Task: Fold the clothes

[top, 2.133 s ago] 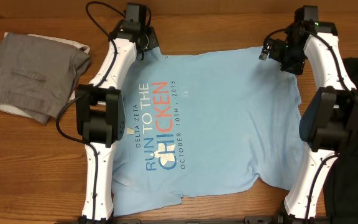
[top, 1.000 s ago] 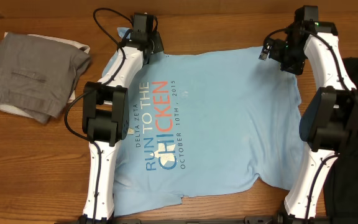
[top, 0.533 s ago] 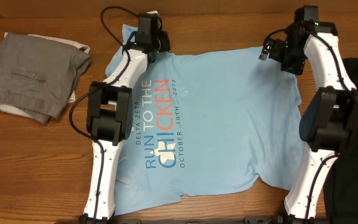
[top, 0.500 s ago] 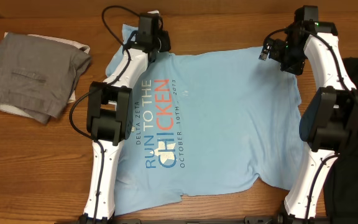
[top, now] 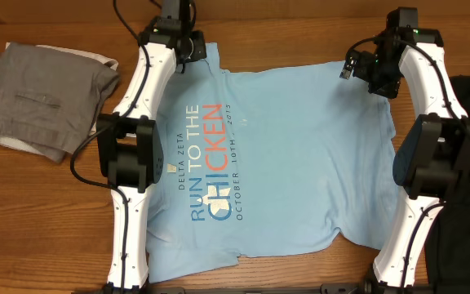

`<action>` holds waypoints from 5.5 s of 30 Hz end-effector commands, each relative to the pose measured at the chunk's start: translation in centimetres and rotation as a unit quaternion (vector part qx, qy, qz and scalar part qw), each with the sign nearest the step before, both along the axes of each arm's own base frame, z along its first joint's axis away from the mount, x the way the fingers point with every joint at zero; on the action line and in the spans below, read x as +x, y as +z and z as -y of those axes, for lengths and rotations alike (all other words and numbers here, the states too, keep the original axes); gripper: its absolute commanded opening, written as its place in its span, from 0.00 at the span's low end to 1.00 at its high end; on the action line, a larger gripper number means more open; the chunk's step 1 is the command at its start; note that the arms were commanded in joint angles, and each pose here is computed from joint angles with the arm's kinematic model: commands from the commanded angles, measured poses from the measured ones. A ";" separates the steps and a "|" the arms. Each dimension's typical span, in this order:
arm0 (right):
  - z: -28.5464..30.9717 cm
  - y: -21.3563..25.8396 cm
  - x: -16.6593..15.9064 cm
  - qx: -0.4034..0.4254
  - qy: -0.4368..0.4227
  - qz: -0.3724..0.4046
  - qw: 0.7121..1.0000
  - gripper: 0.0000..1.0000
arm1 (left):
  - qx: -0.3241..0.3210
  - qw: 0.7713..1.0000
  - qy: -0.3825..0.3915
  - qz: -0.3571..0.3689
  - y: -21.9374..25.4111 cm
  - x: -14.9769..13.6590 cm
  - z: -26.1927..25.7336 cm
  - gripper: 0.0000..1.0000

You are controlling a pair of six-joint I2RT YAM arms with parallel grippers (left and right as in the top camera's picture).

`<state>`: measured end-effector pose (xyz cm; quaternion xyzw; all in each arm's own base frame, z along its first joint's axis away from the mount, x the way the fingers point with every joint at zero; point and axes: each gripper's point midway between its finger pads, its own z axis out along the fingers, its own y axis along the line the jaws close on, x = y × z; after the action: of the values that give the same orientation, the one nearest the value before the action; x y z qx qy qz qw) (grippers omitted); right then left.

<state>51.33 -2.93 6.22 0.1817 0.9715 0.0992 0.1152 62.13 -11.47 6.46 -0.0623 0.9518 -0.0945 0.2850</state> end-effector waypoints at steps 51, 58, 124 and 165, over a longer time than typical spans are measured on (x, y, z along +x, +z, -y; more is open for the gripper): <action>0.0 1.2 0.7 0.002 0.002 0.019 1.000 1.00 | 0.012 0.990 -0.058 0.129 3.5 4.8 4.7 0.63; 0.0 1.2 0.7 0.002 0.002 0.019 1.000 1.00 | 0.112 0.991 0.047 0.056 19.2 -6.9 -2.1 0.87; 0.0 1.2 0.7 0.002 0.002 0.019 1.000 1.00 | 0.311 0.930 -0.021 -0.194 -4.9 -36.8 -7.4 0.57; 0.0 1.2 0.7 0.002 0.002 0.019 1.000 1.00 | 0.386 0.906 0.060 -0.162 -3.9 -36.5 -11.7 0.27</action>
<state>51.33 -2.90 6.22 0.1813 0.9716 0.0993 0.1152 25.61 -1.75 2.13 0.0362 0.9530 0.2762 0.1191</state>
